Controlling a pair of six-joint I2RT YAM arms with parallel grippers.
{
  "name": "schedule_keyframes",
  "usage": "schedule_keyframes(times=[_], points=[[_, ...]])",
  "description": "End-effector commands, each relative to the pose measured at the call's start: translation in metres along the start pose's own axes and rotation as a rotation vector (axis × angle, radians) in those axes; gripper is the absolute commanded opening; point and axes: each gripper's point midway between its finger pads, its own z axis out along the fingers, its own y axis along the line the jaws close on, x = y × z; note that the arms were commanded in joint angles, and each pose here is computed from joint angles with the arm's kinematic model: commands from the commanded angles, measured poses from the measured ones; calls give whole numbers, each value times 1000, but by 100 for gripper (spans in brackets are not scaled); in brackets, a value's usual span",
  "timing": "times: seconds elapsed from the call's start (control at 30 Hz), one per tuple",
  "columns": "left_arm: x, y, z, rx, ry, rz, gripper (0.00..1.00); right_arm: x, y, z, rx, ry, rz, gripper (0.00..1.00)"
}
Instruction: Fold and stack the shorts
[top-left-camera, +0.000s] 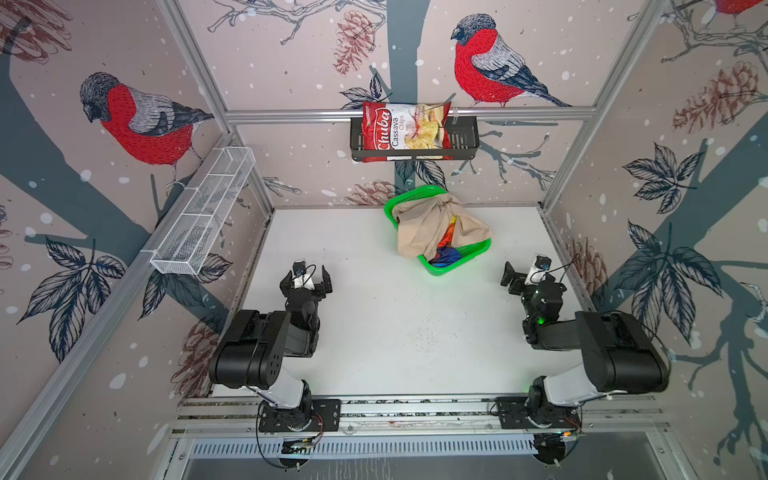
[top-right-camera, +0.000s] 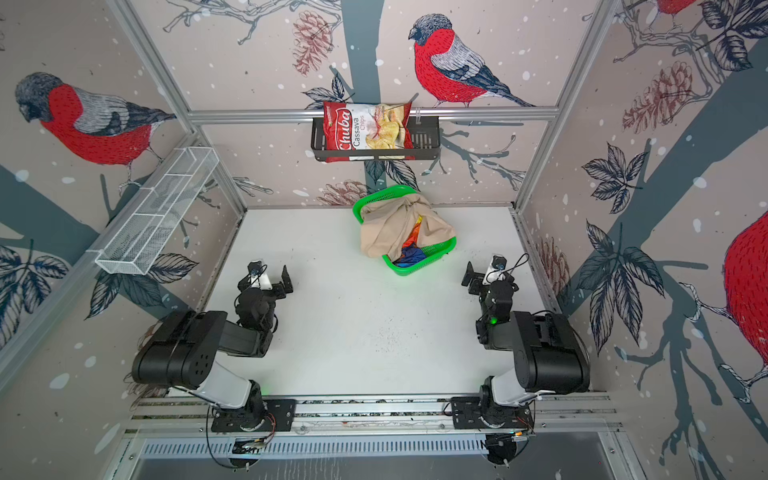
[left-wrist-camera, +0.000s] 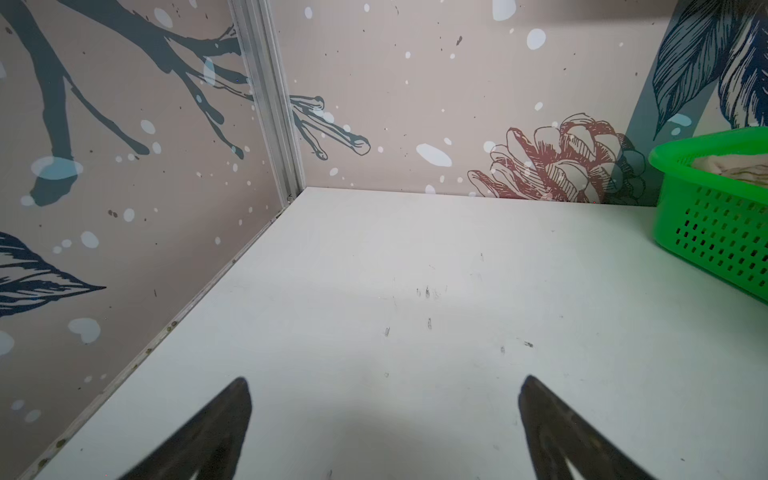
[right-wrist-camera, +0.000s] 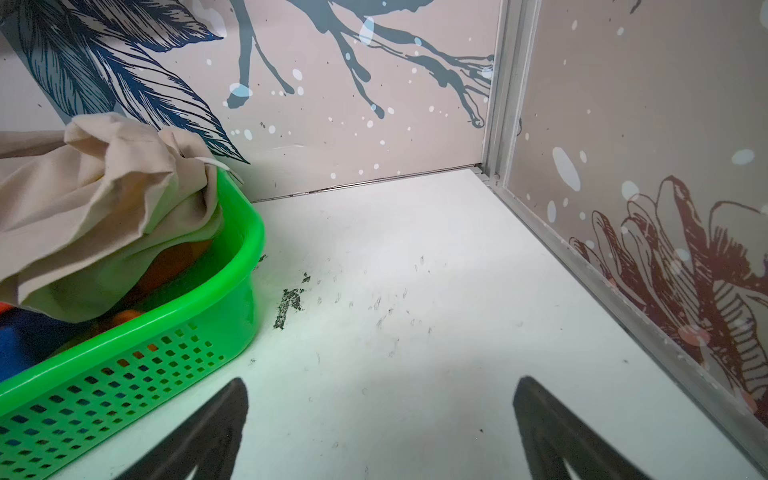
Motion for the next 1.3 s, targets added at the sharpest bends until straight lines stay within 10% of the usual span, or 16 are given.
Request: schedule_keyframes(times=[0.0,0.7,0.87,1.1,1.27], points=[[-10,-1,0,5,-40,-4,99,-5,-1,-1,7,-18,8,100],[-9,-1,2,27,-33,-11,99,-6,-2,-3,12,-27,10,100],[-50,2,-19,-73,-95,12,99,-35,-20,3,197,22,38,99],[-105,56,-28,-431,6,-459,99,-71,1,-29,261,-17,177,99],[-117,55,-39,-409,46,-574,98,-70,32,-49,171,88,224,100]])
